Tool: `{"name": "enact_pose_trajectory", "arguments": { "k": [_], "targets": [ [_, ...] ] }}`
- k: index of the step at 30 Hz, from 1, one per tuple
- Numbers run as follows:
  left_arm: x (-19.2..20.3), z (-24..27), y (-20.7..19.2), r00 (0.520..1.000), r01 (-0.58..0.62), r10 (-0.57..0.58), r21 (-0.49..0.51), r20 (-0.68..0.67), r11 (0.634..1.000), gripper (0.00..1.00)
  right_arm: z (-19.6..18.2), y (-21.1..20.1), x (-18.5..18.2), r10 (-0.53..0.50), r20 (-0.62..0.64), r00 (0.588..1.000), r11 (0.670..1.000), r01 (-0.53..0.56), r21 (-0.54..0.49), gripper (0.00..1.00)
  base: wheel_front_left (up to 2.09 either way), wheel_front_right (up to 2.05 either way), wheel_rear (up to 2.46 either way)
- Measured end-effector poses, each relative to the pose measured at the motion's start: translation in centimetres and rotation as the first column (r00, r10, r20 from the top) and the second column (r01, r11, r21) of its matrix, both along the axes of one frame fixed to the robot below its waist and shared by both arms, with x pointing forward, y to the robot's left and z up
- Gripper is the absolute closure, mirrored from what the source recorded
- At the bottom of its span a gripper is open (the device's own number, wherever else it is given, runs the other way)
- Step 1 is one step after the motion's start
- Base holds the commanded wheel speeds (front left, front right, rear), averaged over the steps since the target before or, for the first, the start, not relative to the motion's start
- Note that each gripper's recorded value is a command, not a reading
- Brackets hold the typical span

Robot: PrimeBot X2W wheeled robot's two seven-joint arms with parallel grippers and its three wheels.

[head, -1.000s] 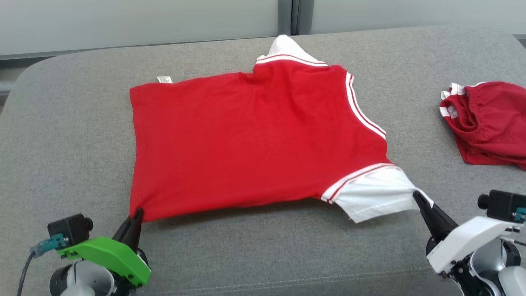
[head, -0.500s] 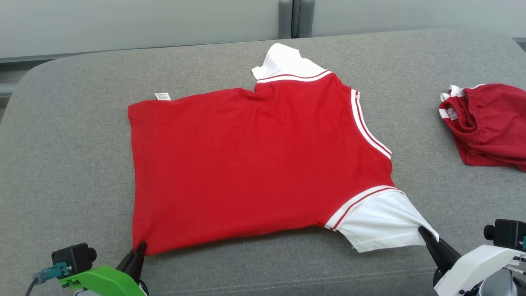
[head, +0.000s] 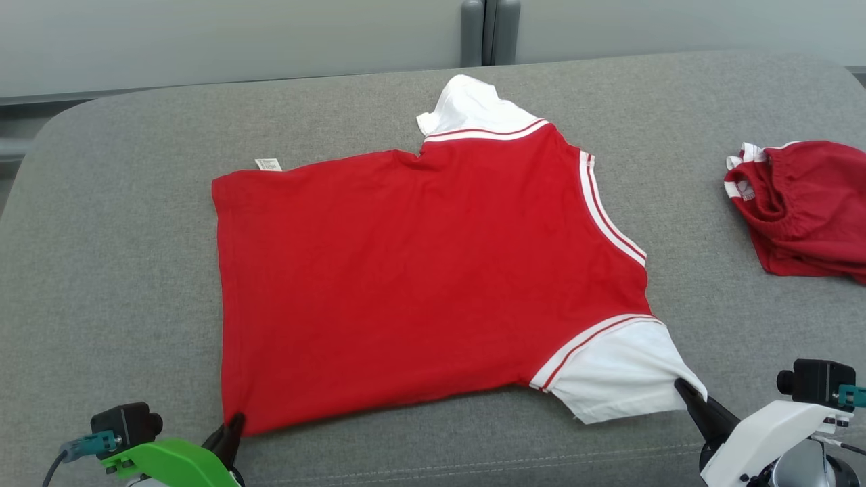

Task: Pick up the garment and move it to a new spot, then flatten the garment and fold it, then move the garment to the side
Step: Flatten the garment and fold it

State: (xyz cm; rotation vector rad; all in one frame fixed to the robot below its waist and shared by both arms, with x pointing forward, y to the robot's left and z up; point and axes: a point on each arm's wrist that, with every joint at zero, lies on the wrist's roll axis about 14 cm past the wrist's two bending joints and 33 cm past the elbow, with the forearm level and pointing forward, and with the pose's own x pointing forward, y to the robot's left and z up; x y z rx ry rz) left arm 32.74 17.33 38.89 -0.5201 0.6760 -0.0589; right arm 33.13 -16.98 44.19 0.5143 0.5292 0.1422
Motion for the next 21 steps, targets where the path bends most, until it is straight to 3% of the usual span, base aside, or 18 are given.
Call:
{"name": "enact_pose_trajectory", "arguments": {
  "k": [6, 15, 21],
  "targets": [
    [0.0, -0.2, -0.4, 0.997, -0.023, 0.02, -0.053, -0.071, 0.998, 1.0, 0.1, 0.0, 0.9, 0.016, 0.002, 1.0, 1.0, -0.016, -0.013, 1.0, 0.0, 0.0, 0.0],
    [3.0, 2.5, -0.9, 0.998, 0.033, -0.035, -0.03, -0.059, 0.999, 1.0, 1.8, 0.6, 4.0, 0.091, 0.034, 0.995, 0.993, -0.088, -0.074, 1.0, 0.0, 0.0, 0.0],
    [4.5, 3.1, -0.9, 0.992, 0.015, -0.019, -0.036, -0.122, 0.999, 1.0, 2.1, 0.4, 6.7, 0.114, 0.014, 0.993, 0.988, -0.112, -0.106, 1.0, 0.0, 0.0, 0.0]
  ]
}}
